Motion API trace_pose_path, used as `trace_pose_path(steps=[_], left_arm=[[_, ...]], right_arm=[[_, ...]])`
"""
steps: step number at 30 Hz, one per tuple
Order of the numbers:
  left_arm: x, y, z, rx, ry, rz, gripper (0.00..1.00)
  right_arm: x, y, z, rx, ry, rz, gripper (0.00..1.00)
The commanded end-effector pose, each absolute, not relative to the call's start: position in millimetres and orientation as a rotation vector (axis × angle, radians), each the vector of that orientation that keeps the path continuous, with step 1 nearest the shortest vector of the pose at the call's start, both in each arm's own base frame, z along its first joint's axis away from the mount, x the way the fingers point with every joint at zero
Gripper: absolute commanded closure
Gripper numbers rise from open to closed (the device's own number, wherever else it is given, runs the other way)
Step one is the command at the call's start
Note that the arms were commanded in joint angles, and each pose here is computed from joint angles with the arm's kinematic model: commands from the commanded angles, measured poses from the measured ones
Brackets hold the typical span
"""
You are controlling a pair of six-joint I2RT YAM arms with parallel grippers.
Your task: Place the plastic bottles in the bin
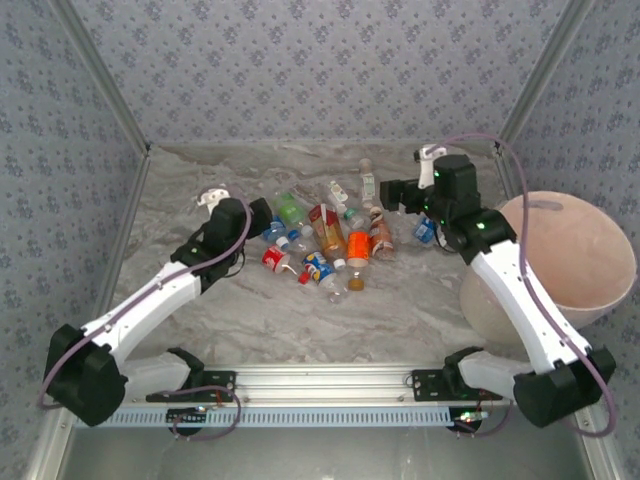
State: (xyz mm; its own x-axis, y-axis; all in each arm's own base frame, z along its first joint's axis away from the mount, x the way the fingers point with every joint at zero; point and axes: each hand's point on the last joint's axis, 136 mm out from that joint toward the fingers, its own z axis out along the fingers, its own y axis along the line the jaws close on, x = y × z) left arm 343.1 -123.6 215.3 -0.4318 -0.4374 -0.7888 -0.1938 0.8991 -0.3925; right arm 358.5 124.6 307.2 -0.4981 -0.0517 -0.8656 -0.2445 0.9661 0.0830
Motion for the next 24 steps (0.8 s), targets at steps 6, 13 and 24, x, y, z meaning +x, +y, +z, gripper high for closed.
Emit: trace_pose_path(steps=[6,13,24], left_arm=[[327,-95,217,-0.563,1.954,-0.267,0.02],[321,-86,217,-0.575,1.949,-0.249,0.02],[320,-82,216,-0.591,1.95,-0.242,0.02]], right_arm=[[393,124,253,-0.387,2.262,0.057,0.0],[399,102,188,-0.624,2.474,-0.003,0.0],[411,71,122,-0.847,2.707,-0.139,0.0]])
